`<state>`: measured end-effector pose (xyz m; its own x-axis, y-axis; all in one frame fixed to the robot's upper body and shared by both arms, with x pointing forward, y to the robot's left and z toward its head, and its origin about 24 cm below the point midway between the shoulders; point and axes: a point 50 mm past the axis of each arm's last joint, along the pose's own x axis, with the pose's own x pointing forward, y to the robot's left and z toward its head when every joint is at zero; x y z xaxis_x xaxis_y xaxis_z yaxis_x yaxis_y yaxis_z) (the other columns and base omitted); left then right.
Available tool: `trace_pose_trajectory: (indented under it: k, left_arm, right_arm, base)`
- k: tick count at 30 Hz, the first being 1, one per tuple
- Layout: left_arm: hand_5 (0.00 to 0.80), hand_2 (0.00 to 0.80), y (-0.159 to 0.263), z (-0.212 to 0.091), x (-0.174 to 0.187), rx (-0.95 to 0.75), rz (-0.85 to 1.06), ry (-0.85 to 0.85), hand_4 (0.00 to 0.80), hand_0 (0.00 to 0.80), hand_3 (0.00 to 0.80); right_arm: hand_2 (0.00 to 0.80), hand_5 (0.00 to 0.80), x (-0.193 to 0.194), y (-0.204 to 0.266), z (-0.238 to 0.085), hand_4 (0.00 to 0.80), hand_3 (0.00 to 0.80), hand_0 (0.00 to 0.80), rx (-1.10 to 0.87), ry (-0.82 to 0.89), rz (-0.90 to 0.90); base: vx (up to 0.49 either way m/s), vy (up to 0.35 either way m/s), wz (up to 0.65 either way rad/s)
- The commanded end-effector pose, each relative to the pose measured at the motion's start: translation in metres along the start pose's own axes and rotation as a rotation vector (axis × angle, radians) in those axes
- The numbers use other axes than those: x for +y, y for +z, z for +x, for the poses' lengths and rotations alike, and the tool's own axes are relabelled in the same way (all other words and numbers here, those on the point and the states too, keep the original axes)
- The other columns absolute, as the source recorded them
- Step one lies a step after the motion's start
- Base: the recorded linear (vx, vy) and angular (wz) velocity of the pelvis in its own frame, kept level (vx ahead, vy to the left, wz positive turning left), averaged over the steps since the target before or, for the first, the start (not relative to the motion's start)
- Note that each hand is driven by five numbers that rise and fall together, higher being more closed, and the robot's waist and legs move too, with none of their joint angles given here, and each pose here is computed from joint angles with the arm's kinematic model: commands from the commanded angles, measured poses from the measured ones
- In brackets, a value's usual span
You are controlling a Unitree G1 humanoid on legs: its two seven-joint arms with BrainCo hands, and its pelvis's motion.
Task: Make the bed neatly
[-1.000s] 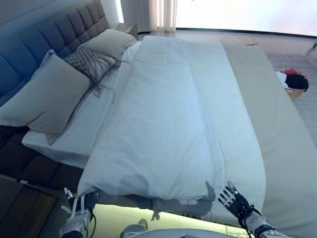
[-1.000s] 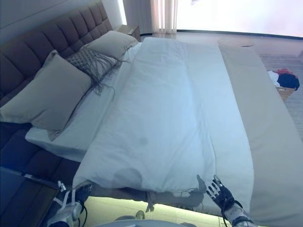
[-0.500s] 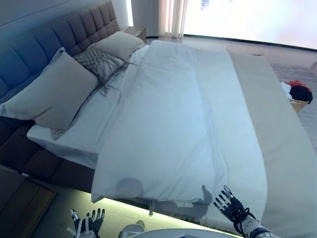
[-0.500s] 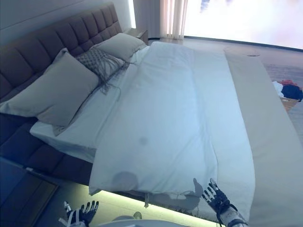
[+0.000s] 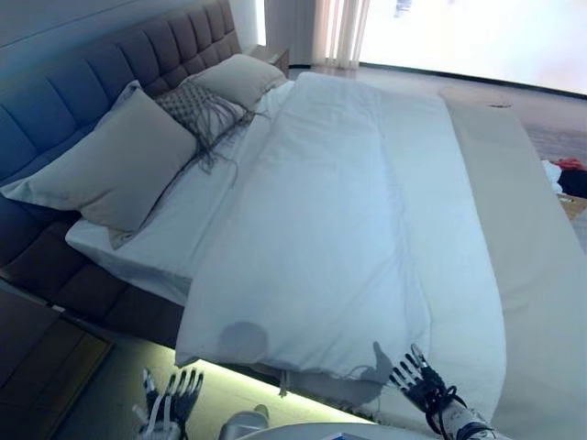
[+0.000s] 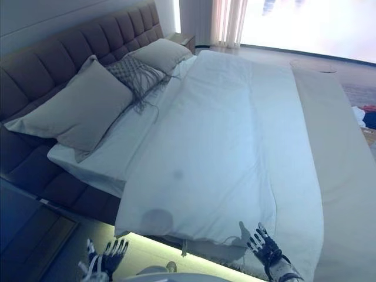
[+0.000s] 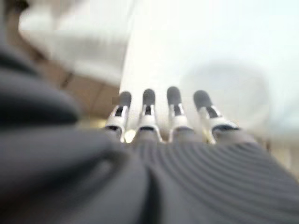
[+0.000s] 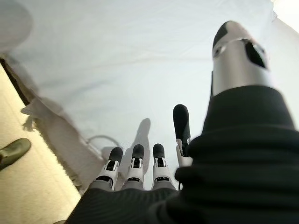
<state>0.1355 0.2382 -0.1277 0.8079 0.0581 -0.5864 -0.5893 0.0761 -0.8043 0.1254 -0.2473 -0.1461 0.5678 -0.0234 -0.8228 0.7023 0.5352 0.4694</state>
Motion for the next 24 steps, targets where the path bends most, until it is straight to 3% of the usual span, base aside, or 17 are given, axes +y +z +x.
trace_pose_trajectory:
  k: [1, 5, 12, 17, 24]
  left_arm:
    - [0.0, 0.0, -0.023, 0.024, -0.052, 0.017, -0.056, -0.297, 0.0, 0.0, 0.0]
    - [0.0, 0.0, -0.038, 0.035, -0.096, 0.006, -0.079, -0.53, 0.0, 0.0, 0.0]
    - [0.0, 0.0, -0.054, 0.047, -0.181, -0.001, -0.078, -0.836, 0.0, 0.0, 0.0]
    - [0.0, 0.0, -0.044, 0.041, -0.242, -0.044, -0.113, -0.982, 0.0, 0.0, 0.0]
    - [0.0, 0.0, -0.022, 0.031, -0.275, -0.17, -0.168, -1.053, 0.0, 0.0, 0.0]
  right_arm:
    - [0.0, 0.0, 0.023, 0.014, 0.008, 0.0, 0.0, 0.0, -0.057, 0.037, 0.054]
    - [0.0, 0.0, 0.036, 0.032, 0.011, 0.0, 0.0, 0.0, -0.092, 0.055, 0.037]
    - [0.0, 0.0, 0.087, 0.104, 0.009, 0.0, 0.0, 0.0, -0.24, 0.106, -0.02]
    - [0.0, 0.0, 0.116, 0.139, 0.001, 0.0, 0.0, 0.0, -0.336, 0.17, -0.042]
    - [0.0, 0.0, 0.156, 0.173, -0.012, 0.0, 0.0, 0.0, -0.433, 0.264, -0.061]
  base:
    - [-0.096, -0.007, -0.09]
    - [-0.188, 0.038, -0.04]
    - [-0.201, 0.102, -0.13]
    - [-0.146, -0.005, 0.0]
    - [-0.063, -0.059, 0.04]
